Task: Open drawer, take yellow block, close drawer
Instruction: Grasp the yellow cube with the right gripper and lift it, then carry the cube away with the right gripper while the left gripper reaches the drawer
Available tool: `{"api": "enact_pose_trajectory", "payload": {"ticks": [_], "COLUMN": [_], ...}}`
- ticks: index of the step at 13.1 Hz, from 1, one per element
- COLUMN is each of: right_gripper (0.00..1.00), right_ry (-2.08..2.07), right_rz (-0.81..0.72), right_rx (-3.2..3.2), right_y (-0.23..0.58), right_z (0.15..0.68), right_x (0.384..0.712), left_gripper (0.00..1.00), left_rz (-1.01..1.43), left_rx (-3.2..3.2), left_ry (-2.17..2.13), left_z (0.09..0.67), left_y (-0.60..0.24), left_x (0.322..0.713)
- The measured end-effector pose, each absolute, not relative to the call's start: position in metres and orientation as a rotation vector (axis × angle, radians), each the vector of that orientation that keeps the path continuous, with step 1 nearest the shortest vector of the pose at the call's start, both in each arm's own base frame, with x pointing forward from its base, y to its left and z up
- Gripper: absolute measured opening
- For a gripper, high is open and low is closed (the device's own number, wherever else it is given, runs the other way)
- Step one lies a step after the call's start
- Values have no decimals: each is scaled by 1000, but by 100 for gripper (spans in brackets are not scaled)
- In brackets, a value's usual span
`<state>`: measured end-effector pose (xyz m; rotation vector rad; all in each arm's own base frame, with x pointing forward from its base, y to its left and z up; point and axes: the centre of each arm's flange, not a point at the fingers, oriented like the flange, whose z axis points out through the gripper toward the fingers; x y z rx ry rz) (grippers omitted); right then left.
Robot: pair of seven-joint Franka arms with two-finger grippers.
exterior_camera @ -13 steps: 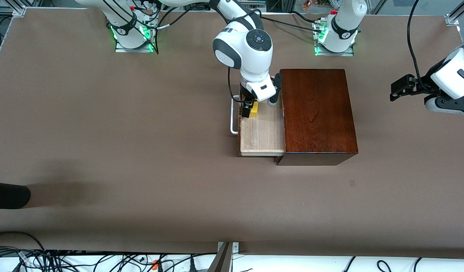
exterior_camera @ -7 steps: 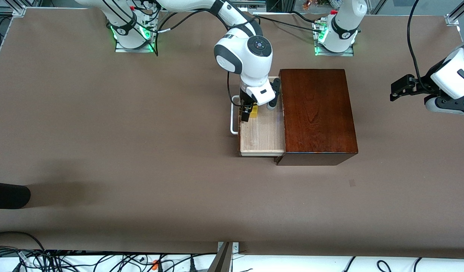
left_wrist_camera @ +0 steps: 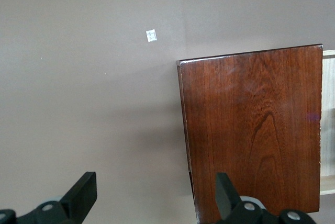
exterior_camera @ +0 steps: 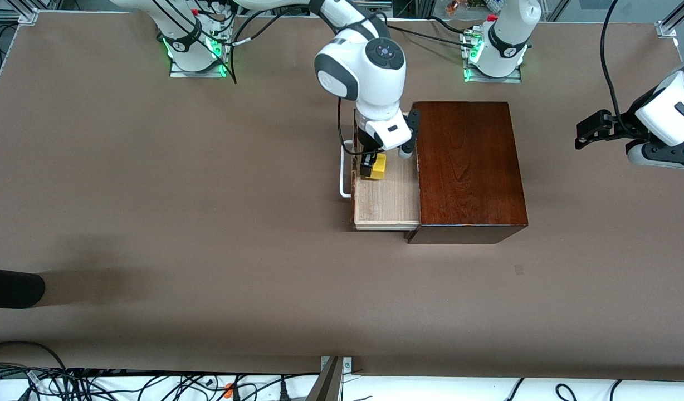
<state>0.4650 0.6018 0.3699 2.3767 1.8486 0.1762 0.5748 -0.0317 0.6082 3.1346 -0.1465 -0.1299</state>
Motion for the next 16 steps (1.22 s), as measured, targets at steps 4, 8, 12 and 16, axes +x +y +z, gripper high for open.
{"api": "enact_pose_trajectory", "payload": {"ticks": [4,8,12,16], "right_gripper": [59,59,59,59], "right_ry": [1767,1577,1447,1336], "right_rz": [197,177,94,52], "right_rx": [2422,2540,2633,2842], "right_y": [579,487,384,259], "right_z": [443,530,576,575], "right_x": [488,537,579,641], "left_gripper": [100,100,100,100], "left_rz": [-129,-104,-79,-76], "left_rx": [3135,3134,3134,3124], "left_ry": [-147,-177,-204,-300], "left_z": [608,615,621,621], "left_y": [-32,-43,-53,-88], "left_x": [575,575,579,575]}}
